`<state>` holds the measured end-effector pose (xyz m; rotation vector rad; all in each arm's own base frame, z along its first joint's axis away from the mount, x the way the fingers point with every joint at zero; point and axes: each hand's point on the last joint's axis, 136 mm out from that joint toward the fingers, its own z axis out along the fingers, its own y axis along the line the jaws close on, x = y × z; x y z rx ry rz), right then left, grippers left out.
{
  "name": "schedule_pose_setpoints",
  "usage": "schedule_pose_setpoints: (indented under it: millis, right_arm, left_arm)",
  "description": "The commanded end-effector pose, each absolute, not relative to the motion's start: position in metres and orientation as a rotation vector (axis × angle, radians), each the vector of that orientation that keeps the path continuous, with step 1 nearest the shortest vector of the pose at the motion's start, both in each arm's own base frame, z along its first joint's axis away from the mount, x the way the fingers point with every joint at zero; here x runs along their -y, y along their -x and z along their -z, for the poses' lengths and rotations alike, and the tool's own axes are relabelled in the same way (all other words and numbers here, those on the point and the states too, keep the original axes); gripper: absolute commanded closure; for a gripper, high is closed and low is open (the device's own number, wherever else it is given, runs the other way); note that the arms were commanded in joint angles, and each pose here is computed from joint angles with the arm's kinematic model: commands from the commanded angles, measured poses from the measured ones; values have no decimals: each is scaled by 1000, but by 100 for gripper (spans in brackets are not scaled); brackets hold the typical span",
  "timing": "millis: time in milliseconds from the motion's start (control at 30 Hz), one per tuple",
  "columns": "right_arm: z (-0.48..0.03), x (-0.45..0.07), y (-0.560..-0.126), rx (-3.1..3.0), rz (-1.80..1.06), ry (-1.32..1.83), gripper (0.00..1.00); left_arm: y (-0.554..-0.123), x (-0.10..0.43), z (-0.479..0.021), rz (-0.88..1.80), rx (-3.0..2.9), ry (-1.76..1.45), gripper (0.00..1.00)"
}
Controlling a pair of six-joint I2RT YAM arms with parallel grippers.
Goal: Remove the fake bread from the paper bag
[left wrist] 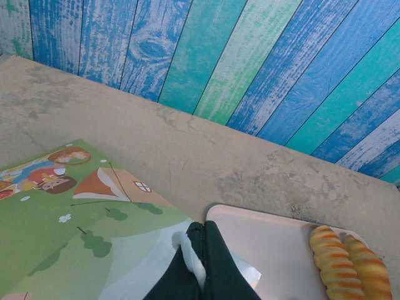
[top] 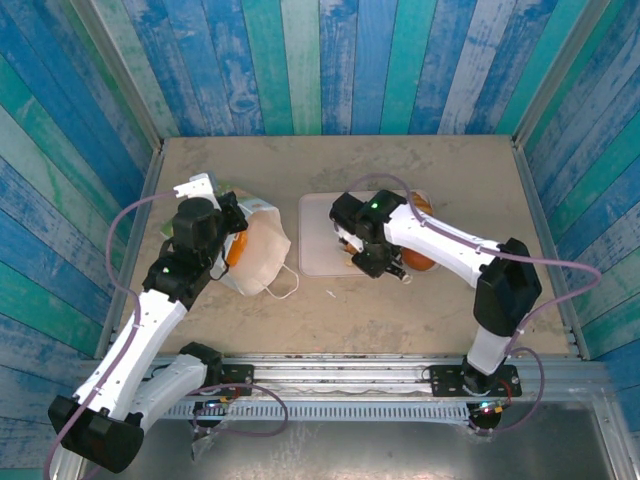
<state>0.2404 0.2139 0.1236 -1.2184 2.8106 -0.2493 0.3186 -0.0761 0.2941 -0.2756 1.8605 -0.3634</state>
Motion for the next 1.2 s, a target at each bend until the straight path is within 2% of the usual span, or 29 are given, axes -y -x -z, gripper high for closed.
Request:
schedule_pose_setpoints:
  millis: [0, 467, 833, 1167]
  right_arm:
    - [-137, -195, -238, -2808, 308, 1206, 64]
    - [-137, -184, -243, -2862, 286, 1092, 63]
    - [-142, -190, -251, -2912, 155, 938, 63]
    - [-151, -195, -246, -2892, 61, 946, 62]
  left_arm:
    - [-317, 75, -301, 378, -1843, 284, 100]
    - [-317, 75, -300, 381, -1844, 285, 100]
    - [-314, 73, -300, 374, -1843, 293, 100]
    - [-314, 74, -302, 381, -1840, 292, 100]
